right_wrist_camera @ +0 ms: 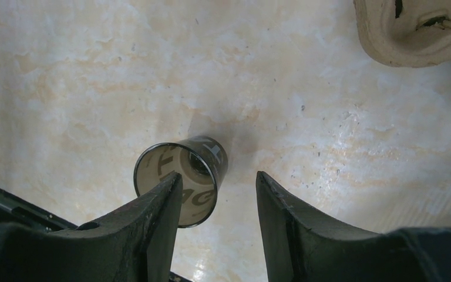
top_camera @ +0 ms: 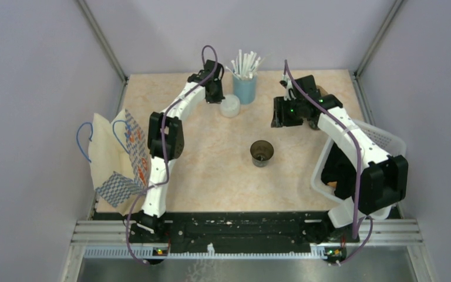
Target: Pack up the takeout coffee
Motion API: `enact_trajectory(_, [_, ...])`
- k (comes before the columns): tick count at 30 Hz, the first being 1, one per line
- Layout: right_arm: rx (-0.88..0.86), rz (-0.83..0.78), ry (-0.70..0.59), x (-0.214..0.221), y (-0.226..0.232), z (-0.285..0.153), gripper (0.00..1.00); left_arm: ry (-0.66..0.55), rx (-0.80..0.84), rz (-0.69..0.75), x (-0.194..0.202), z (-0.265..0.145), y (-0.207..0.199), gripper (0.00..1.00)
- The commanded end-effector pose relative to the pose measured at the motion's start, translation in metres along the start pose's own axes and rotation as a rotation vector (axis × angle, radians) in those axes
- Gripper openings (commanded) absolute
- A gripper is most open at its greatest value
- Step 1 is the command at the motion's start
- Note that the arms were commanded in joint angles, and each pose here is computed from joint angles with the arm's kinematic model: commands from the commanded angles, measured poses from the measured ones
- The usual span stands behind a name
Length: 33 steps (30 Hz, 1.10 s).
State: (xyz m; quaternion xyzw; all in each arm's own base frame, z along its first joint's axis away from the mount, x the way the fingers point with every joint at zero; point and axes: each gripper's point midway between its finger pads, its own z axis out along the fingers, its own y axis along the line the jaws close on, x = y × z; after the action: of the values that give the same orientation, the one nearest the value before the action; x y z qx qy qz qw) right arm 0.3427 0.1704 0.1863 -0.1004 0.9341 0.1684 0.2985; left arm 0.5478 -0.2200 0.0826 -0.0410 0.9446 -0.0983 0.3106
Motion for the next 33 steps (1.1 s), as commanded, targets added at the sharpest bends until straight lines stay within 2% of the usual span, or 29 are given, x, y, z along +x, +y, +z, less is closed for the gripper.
enact_trajectory(1, [-0.026, -0.019, -0.061, -0.013, 0.005, -0.014, 0.49, -0.054, 0.034, -0.004, -0.023, -0.018, -0.011, 0.0])
enact_trajectory(9, [-0.049, -0.016, -0.063, -0.015, 0.01, -0.015, 0.49, -0.054, 0.082, -0.074, -0.029, -0.046, -0.013, 0.0])
enact_trajectory(18, [-0.066, -0.013, -0.064, -0.013, 0.014, -0.017, 0.49, -0.016, 0.122, -0.145, -0.03, -0.044, -0.007, 0.0])
enact_trajectory(33, [-0.062, -0.015, -0.067, -0.014, 0.013, -0.017, 0.49, 0.039, 0.192, -0.175, -0.023, -0.034, -0.016, 0.0])
